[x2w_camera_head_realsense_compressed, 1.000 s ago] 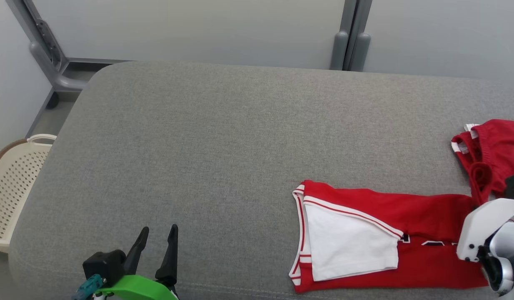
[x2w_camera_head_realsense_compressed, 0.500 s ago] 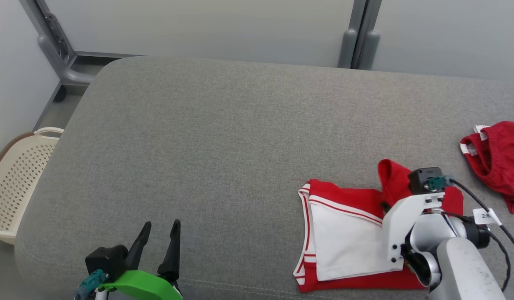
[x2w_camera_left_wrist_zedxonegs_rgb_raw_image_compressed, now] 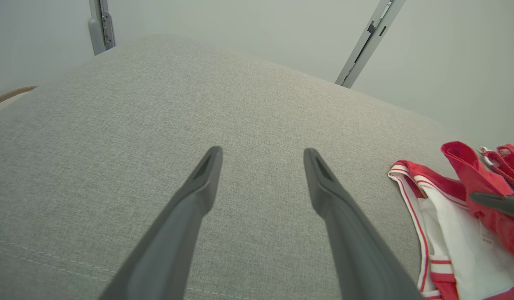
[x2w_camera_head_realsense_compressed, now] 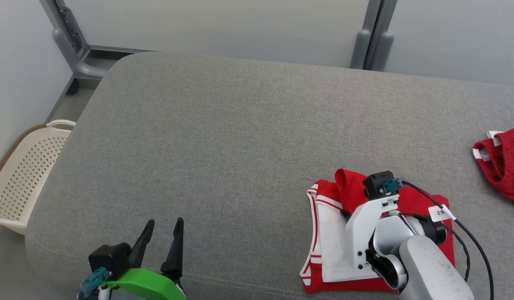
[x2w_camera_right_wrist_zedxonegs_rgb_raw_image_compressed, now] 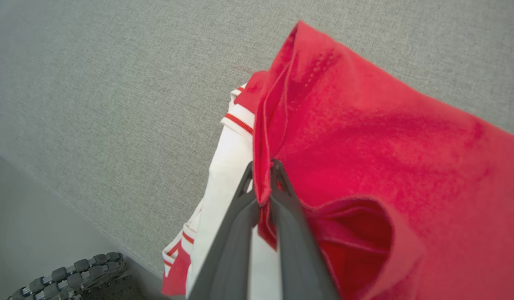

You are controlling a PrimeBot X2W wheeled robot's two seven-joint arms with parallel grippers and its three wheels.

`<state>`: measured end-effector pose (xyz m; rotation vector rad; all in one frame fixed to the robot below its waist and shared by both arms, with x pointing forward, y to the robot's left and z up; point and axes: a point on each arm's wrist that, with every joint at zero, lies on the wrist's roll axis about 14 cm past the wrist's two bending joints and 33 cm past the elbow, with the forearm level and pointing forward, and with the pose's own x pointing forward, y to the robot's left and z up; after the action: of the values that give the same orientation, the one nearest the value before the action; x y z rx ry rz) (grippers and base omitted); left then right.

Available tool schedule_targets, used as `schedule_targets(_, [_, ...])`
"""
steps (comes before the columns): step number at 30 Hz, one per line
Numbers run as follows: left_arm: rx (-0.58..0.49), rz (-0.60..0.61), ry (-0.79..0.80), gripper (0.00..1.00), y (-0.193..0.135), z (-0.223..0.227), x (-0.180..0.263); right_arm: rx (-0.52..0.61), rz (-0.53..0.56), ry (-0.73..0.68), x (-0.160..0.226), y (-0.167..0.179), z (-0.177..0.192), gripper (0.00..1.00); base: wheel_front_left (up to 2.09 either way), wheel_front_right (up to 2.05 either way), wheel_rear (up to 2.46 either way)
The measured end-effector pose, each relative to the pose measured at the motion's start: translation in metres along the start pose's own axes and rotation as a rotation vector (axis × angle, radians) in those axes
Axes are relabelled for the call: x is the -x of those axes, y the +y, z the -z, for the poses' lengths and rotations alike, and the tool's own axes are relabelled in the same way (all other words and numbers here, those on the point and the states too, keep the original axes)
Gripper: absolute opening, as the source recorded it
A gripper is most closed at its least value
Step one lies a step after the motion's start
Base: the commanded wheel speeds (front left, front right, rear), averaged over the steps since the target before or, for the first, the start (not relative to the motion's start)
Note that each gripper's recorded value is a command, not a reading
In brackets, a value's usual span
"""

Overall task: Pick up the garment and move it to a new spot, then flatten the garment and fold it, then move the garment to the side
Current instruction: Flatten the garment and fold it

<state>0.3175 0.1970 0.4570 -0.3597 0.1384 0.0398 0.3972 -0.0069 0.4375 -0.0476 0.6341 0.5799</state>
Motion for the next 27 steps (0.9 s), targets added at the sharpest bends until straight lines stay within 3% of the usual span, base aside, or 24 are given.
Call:
schedule_targets(13, [0.01,-0.013,0.0,1.0,0.002,0.0,0.001,0.011,-0.062,0.037,-0.009,0.02,0.013,0.0,0.0,0.0,0.0])
schedule_targets(14, [0.01,-0.013,0.0,1.0,0.002,0.0,0.001,0.01,-0.061,0.035,-0.009,0.02,0.013,0.07,0.0,0.0,0.0])
schedule_targets(15, [0.009,-0.012,0.001,1.0,0.001,0.0,0.001,0.009,-0.06,0.025,-0.009,0.019,0.012,0.46,0.0,0.0,0.0])
schedule_targets(16, [0.01,-0.011,0.0,1.0,0.001,0.0,0.001,0.002,-0.057,0.013,-0.008,0.018,0.01,1.0,0.0,0.0,0.0])
schedule_targets(23, [0.009,-0.004,-0.007,1.0,0.0,-0.001,0.0,-0.084,-0.122,-0.159,0.0,0.029,-0.032,1.0,0.0,0.0,0.0])
schedule_targets(27, [0.007,-0.001,-0.01,1.0,-0.002,-0.003,-0.001,-0.085,-0.075,-0.253,0.009,0.013,-0.054,1.0,0.0,0.0,0.0])
